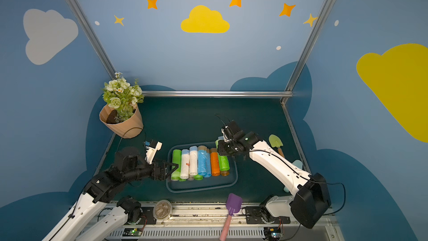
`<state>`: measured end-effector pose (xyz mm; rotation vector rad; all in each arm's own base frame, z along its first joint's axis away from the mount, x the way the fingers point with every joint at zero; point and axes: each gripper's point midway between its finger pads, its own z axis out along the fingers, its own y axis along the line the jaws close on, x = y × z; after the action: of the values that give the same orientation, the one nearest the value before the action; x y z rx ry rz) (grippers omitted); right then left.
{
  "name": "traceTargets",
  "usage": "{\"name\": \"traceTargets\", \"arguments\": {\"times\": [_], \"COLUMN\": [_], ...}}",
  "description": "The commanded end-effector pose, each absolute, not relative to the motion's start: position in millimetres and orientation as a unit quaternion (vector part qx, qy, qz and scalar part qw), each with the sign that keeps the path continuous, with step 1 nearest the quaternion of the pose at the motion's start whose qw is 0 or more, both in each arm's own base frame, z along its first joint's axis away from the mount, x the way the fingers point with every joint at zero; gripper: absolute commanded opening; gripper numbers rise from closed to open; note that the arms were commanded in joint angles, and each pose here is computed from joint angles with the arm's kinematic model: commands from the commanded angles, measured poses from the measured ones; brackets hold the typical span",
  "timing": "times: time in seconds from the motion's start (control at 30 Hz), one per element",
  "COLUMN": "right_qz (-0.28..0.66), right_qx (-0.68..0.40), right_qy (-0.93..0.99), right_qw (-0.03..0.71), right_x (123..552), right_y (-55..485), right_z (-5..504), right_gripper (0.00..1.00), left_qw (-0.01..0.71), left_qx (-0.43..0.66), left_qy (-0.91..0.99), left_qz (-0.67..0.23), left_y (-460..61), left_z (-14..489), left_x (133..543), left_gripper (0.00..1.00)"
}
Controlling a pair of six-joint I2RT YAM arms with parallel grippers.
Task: Put the roll of trash bags into the storage box
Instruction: Pick up the roll of trash bags from the center of the board, then place the roll of trash bags in the storage box.
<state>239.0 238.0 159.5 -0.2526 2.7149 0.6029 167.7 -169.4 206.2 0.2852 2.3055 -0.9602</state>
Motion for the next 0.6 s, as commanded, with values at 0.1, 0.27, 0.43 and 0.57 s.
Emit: {"name": "traceTargets", "arguments": {"times": [0.1,0.27,0.43,0.57], "right_qz": [0.245,0.249,0.246,0.242], "right_qx": [-0.069,-0.057,-0.059,-0.063], "right_qy": [0.948,0.948,0.950,0.951], "right_qw": [0.189,0.192,0.183,0.180], "right_x": [246.9,246.1,246.0,245.1], "right_y": [265.2,274.1,280.6,285.7], "right_z": [148.6,134.9,125.5,118.6], "right_gripper": [0.28,0.28,0.28,0.27], "left_qw": [0.315,0.316,0.316,0.313], "left_qx": [0.109,0.110,0.110,0.111], "left_qy": [0.870,0.869,0.869,0.869], "left_qz": [-0.363,-0.366,-0.366,-0.367], "left_y": [-168.8,-169.4,-169.5,-170.3], "left_z": [210.8,212.0,212.2,210.9], "left_x": [168.2,167.8,167.8,167.4], "left_gripper": [1.00,1.00,1.00,1.00]}}
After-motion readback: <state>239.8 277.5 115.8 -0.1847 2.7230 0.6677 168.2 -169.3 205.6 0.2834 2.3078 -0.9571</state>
